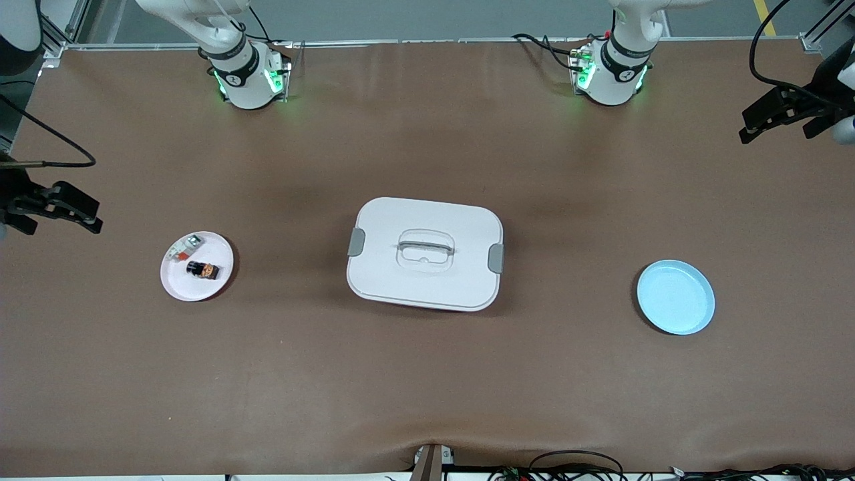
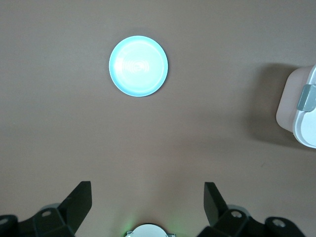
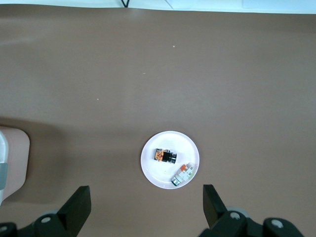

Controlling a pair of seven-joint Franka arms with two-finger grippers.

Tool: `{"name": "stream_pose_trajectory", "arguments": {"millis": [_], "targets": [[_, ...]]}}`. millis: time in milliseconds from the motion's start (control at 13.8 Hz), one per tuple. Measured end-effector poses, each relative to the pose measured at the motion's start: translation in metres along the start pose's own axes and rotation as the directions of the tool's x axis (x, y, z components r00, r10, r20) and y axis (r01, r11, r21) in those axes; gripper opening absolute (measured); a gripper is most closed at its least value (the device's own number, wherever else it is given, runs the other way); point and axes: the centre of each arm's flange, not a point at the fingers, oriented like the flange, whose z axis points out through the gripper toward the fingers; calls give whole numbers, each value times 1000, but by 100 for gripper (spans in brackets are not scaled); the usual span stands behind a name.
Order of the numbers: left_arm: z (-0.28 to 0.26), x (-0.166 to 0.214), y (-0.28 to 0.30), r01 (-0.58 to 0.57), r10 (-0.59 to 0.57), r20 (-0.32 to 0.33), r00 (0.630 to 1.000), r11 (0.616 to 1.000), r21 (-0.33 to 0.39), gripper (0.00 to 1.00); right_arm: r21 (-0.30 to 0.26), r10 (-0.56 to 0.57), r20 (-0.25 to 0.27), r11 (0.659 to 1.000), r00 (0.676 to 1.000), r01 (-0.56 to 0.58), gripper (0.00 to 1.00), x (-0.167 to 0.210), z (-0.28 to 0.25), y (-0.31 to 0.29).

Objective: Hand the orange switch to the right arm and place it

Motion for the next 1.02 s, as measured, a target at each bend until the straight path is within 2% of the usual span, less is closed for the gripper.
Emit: {"name": "stream_pose_trajectory", "arguments": {"millis": [218,435,580,1016], "targets": [[0,0,0,0,0,0,1000,1000,0,100,0,10,0,1000,1000,-10,100,0,-1,6],[0,0,0,0,0,0,1000,1000,0,100,3,10,29,1000,1000,-10,100,-6,-2,6],[0,0,0,0,0,0,1000,1000,0,100,6,8,20,1000,1000,-8,100,-7,-9,5],[-1,0,-1,1,-1,-1,1000,1000,0,100,8,-81,17,997,997,81,100,-10,-17,5]]}}
